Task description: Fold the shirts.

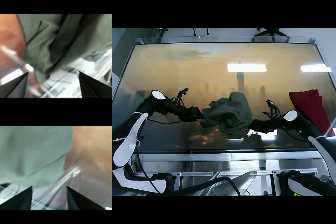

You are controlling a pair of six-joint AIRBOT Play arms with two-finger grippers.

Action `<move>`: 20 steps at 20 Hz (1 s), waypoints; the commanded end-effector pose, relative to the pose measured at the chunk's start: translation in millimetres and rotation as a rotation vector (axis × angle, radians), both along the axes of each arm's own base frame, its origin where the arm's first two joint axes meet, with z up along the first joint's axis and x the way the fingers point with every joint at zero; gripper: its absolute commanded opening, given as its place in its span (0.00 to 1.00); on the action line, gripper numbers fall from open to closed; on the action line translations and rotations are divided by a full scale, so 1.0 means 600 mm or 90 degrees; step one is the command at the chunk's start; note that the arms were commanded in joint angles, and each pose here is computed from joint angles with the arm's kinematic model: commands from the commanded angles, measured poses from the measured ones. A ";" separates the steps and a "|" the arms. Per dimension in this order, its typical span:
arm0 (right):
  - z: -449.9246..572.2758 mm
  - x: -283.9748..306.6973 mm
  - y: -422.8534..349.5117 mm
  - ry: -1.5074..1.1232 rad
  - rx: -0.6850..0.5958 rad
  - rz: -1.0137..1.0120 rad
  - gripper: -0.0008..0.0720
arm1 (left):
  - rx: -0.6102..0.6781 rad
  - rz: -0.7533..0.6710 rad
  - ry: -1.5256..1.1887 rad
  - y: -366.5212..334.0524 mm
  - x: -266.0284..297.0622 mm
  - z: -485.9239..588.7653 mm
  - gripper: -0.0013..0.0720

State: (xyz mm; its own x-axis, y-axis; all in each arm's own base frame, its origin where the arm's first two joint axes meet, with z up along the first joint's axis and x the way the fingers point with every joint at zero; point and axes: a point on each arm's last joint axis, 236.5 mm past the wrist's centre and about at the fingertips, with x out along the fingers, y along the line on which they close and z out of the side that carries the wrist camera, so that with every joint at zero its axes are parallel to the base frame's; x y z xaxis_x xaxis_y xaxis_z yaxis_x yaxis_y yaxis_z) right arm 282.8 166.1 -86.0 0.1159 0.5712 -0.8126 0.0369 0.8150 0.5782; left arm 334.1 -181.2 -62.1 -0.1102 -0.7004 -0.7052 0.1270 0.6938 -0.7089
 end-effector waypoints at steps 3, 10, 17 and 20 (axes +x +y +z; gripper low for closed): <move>-0.051 0.010 0.042 0.027 0.059 0.000 0.63 | -0.063 0.006 0.004 -0.034 0.032 -0.026 0.94; -0.020 0.058 0.075 -0.034 0.139 -0.027 0.46 | -0.065 -0.079 0.014 -0.106 0.009 -0.043 0.78; 0.040 0.072 0.089 -0.063 0.178 0.008 0.05 | -0.083 -0.111 0.022 -0.115 -0.002 -0.014 0.05; 0.085 0.084 0.074 -0.113 0.173 0.024 0.05 | -0.085 -0.112 -0.025 -0.111 0.007 0.031 0.05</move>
State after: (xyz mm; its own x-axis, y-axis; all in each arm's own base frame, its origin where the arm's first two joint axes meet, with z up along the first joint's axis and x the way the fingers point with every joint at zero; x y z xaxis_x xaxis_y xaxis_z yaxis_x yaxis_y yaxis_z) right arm 330.5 214.4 -56.8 0.2018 0.7631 -0.6140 -0.0562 0.6348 0.7706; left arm 335.7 -249.0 -63.0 -0.2394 -0.7553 -0.6100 0.2293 0.5665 -0.7915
